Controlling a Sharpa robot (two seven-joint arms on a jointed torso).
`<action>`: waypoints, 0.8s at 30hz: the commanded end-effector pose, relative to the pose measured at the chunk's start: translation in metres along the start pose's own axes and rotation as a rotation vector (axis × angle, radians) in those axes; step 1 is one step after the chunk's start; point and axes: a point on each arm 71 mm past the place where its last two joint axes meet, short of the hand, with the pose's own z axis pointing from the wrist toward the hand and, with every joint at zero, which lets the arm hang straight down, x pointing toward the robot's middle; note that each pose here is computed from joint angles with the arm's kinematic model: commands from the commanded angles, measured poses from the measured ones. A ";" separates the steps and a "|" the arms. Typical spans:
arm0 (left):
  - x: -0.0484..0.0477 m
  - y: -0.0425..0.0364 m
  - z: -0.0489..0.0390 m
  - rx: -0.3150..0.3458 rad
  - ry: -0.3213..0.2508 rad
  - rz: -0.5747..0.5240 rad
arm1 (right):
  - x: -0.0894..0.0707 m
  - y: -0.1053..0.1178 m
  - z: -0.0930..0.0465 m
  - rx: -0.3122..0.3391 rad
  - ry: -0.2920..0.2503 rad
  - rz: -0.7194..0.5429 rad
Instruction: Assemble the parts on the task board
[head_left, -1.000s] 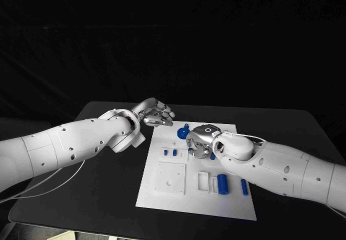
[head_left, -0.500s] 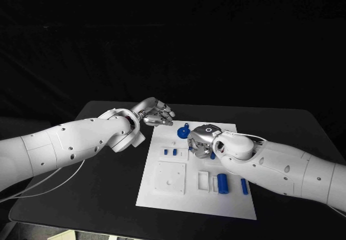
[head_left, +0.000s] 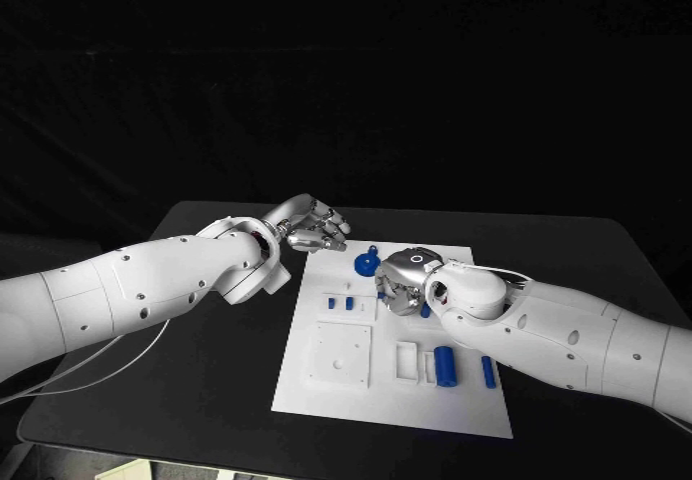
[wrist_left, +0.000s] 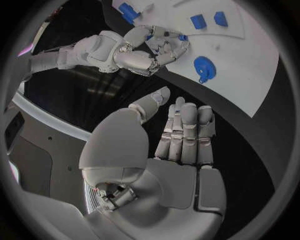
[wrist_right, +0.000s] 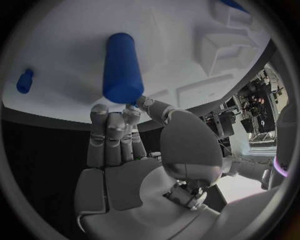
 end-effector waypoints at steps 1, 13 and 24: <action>0.0018 -0.0022 -0.0003 0.000 0.015 -0.047 | -0.001 -0.001 0.000 0.014 -0.021 -0.009; 0.0015 0.0020 -0.0017 -0.048 0.017 -0.192 | -0.003 -0.007 -0.003 0.047 -0.053 0.066; 0.0022 0.0128 -0.0036 -0.166 0.039 -0.332 | -0.011 -0.010 -0.011 0.051 -0.098 0.102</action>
